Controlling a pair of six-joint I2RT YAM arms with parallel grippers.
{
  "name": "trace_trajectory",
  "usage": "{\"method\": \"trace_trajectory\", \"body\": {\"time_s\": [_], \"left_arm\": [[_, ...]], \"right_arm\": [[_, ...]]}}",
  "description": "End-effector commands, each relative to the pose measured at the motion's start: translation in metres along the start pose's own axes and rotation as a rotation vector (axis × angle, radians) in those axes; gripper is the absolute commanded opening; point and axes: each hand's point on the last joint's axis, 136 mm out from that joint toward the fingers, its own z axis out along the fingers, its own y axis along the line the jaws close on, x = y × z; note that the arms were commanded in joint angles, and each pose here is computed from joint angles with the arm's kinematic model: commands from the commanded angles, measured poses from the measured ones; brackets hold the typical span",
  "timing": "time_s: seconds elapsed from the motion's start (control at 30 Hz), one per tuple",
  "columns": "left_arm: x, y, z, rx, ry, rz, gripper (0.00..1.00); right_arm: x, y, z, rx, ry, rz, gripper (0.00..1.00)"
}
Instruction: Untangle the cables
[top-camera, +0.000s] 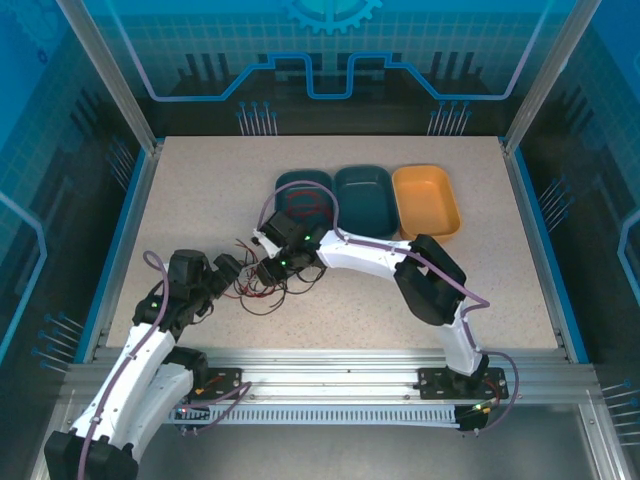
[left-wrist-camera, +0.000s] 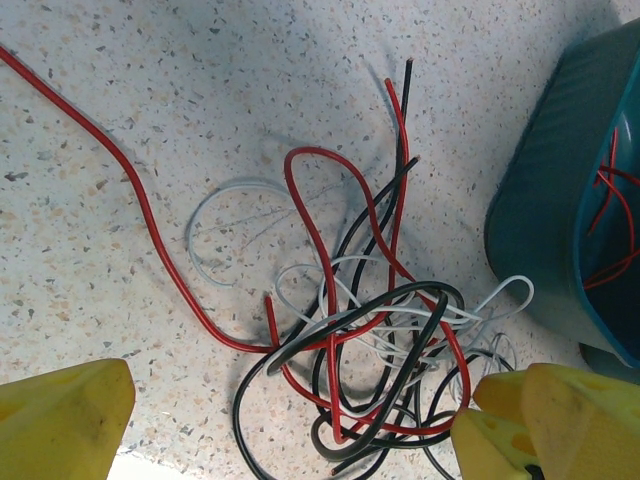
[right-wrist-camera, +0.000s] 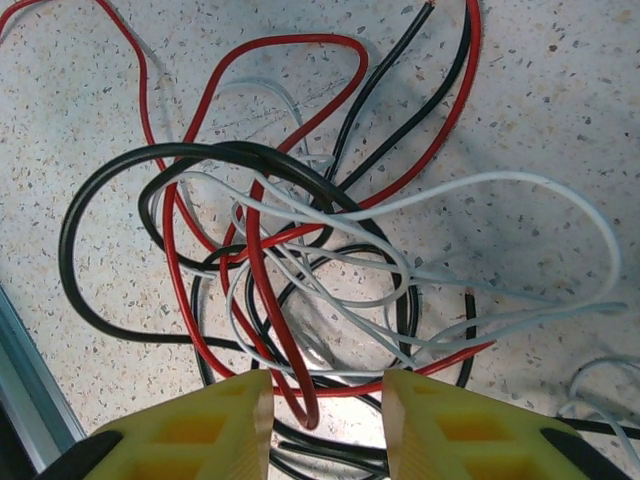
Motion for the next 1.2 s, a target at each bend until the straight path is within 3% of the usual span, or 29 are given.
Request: {"method": "trace_trajectory", "body": {"time_s": [0.0, 0.2, 0.5, 0.67, 1.17], "left_arm": [[0.003, 0.001, 0.002, 0.014, 0.013, -0.023, 0.99], [0.004, 0.001, 0.003, 0.018, 0.018, -0.026, 0.99], [0.006, -0.001, 0.004, 0.03, 0.029, -0.029, 0.99], [0.009, -0.01, 0.006, 0.069, 0.053, -0.021, 0.98], [0.024, -0.034, 0.025, 0.171, 0.169, -0.013, 0.71]], "right_arm": [[0.001, 0.011, 0.008, -0.024, 0.02, -0.012, 0.33], [-0.002, 0.012, 0.008, -0.025, 0.014, -0.013, 0.23], [-0.007, 0.011, -0.001, -0.005, -0.006, -0.024, 0.01], [-0.016, 0.019, -0.026, -0.021, -0.064, -0.056, 0.0], [-0.035, 0.047, -0.078, -0.13, -0.244, -0.141, 0.0]]}}
